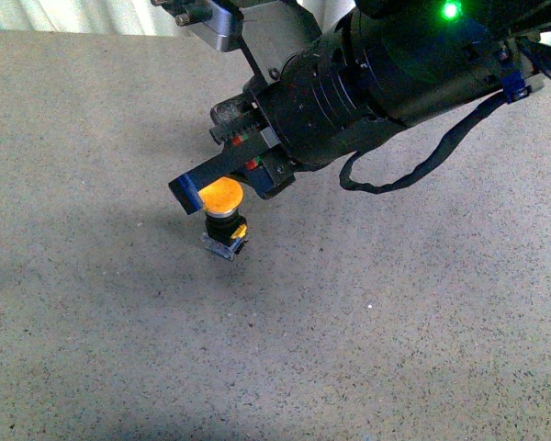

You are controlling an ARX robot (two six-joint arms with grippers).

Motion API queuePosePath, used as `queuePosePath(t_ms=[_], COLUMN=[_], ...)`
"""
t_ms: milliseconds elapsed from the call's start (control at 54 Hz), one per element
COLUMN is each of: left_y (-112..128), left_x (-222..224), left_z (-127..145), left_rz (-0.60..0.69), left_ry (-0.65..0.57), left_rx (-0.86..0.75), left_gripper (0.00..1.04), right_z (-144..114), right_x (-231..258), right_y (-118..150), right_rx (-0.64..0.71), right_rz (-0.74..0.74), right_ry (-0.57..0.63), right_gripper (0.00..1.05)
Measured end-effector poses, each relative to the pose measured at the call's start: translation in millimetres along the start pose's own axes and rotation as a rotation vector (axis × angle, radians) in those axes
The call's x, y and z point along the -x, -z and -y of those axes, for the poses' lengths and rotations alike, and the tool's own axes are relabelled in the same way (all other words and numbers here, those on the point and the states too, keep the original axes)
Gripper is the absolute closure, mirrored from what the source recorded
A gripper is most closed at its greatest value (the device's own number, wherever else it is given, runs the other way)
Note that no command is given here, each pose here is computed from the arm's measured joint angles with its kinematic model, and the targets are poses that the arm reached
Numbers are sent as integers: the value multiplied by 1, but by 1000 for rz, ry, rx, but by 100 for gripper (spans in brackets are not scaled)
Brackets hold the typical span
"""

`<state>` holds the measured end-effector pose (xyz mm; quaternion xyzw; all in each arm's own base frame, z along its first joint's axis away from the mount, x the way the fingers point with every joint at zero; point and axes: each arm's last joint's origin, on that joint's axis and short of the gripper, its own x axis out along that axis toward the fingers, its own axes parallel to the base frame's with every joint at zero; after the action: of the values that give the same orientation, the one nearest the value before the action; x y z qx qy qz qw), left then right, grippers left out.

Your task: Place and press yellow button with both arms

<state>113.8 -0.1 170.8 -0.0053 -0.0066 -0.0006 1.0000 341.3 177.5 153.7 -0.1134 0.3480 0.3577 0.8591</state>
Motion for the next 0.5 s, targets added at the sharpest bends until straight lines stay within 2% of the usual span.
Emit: queuePosePath(t_ms=[500], left_y=[4], left_x=[16], left_z=[0], left_rz=[-14], left_ry=[0], left_rx=[0], left_gripper=[103], right_z=[0], right_x=[-15], right_y=[6], right_rx=[-29], right_rz=[-49], right_ry=[-1], right_gripper=[103])
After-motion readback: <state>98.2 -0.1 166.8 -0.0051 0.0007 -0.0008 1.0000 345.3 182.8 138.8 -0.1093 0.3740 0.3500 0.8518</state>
